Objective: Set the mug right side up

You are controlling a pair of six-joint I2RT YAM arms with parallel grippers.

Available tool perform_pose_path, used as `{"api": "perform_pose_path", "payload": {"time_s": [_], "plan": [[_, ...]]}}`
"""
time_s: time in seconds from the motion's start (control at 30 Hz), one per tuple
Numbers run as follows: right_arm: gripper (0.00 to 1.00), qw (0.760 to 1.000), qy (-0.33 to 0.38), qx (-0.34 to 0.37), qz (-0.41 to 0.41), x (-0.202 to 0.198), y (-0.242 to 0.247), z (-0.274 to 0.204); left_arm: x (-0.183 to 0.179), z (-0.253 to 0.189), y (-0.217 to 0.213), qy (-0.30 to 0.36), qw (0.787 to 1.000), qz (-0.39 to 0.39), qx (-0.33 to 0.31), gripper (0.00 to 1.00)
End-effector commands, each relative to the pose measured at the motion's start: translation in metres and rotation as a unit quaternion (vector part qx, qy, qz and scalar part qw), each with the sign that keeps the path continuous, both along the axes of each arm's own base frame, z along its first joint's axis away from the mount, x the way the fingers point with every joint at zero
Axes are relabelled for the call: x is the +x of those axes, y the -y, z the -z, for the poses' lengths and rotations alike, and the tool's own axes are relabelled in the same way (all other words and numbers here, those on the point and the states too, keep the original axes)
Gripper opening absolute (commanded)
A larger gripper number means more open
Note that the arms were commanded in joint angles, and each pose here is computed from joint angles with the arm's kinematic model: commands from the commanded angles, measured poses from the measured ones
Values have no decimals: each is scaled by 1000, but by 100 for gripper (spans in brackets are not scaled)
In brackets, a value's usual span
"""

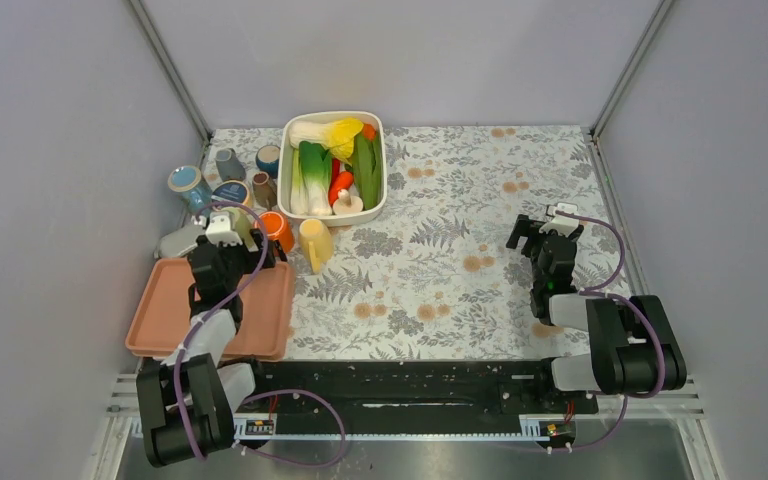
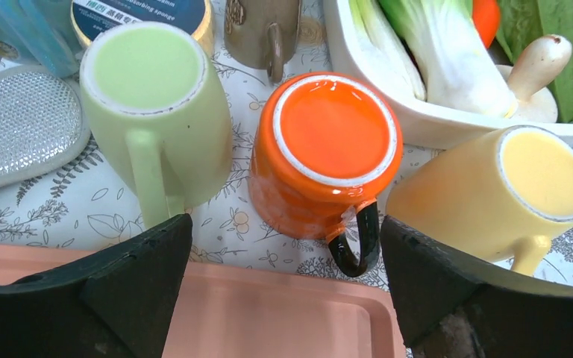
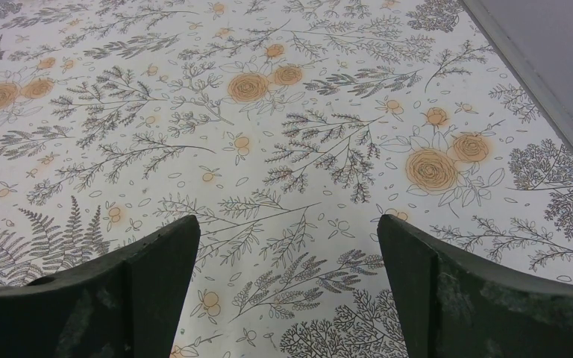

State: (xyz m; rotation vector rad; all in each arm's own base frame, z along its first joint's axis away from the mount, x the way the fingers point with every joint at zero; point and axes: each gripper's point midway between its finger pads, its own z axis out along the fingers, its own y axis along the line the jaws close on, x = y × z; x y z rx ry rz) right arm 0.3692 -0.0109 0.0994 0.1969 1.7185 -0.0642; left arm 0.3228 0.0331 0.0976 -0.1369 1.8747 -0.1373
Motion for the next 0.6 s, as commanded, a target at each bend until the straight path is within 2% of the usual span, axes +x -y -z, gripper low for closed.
{"api": "perform_pose_path", "payload": {"time_s": [0.0,0.07,0.17,0.3,0.4,0.5,0.57], "plan": [[98,1000,30,-4,-3,5,-1,-18,9,-30,6,22,999,31,2,99],[98,999,33,-4,-3,5,0,-19,2,-27,26,-21,992,124,17,99],[99,999,32,-7,-20,4,-6,-30,-4,-33,35,-76,978,193,-6,99],[99,1000,30,-1,-9,-3,-2,-45,-8,-44,16,-155,972,172,-41,99],[99,999,39,3,3,-7,1,-50,-13,-40,-1,-213,968,133,-30,92],[99,999,36,1,6,-4,2,-47,-20,-29,-13,-247,962,113,-5,83],[99,1000,24,-2,4,2,2,-44,-24,-22,-17,-265,958,113,15,81]]}}
